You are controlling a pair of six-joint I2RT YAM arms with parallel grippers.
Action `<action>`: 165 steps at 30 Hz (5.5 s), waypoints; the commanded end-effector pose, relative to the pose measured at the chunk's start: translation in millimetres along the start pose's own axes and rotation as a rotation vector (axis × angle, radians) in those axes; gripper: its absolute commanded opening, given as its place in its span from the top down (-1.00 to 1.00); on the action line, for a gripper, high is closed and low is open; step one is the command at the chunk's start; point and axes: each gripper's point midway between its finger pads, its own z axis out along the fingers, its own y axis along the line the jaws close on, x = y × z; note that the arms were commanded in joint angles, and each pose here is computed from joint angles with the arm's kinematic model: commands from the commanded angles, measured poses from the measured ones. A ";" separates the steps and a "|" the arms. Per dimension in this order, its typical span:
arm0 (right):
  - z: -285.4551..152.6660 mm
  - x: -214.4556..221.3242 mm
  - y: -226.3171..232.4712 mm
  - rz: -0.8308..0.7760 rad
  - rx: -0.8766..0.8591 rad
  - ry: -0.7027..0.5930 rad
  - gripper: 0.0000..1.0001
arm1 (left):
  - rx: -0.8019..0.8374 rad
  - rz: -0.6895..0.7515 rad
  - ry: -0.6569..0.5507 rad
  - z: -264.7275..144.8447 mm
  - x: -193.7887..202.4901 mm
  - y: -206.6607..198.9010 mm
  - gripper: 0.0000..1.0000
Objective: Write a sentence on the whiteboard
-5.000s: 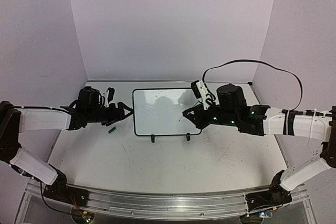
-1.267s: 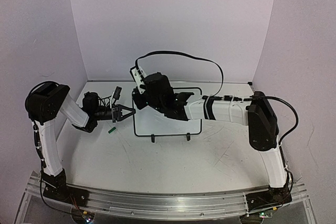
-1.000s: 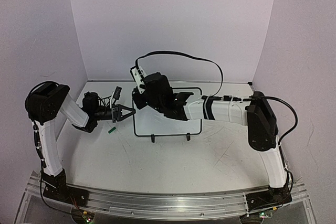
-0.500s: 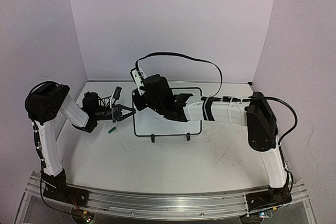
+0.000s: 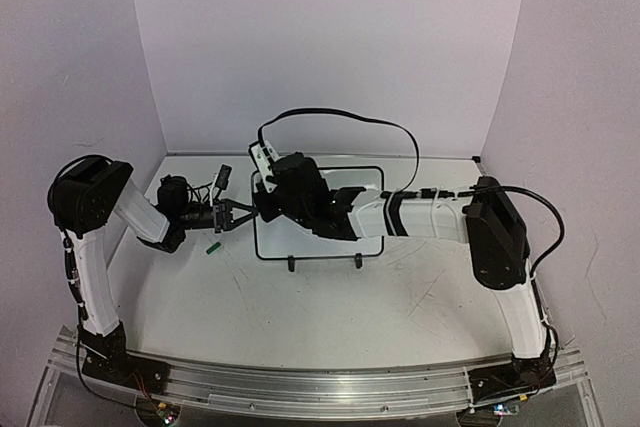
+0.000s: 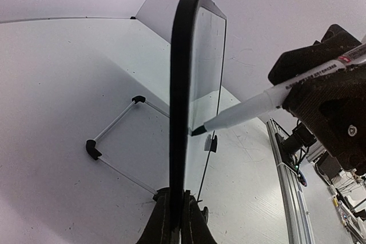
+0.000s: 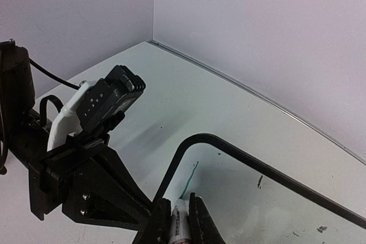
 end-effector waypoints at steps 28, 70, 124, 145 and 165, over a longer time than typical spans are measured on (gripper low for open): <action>-18.2 -53.6 -28.0 0.102 0.036 -0.107 1.00 | -0.007 0.060 -0.037 -5.4 -18.6 -6.8 1.00; 2.4 -10.7 -12.7 0.142 -0.014 -0.013 1.00 | -0.005 0.061 -0.037 -5.5 -19.2 -7.4 1.00; -36.6 -31.8 -15.3 0.203 -0.053 -0.047 1.00 | -0.004 0.056 -0.036 -4.5 -19.4 -5.8 1.00; -22.2 -29.3 -28.7 0.209 -0.034 -0.062 1.00 | -0.002 0.053 -0.033 -4.2 -17.8 -5.5 1.00; -10.9 -15.6 -30.1 0.205 -0.020 -0.039 1.00 | -0.001 0.054 -0.033 -4.4 -18.2 -6.1 1.00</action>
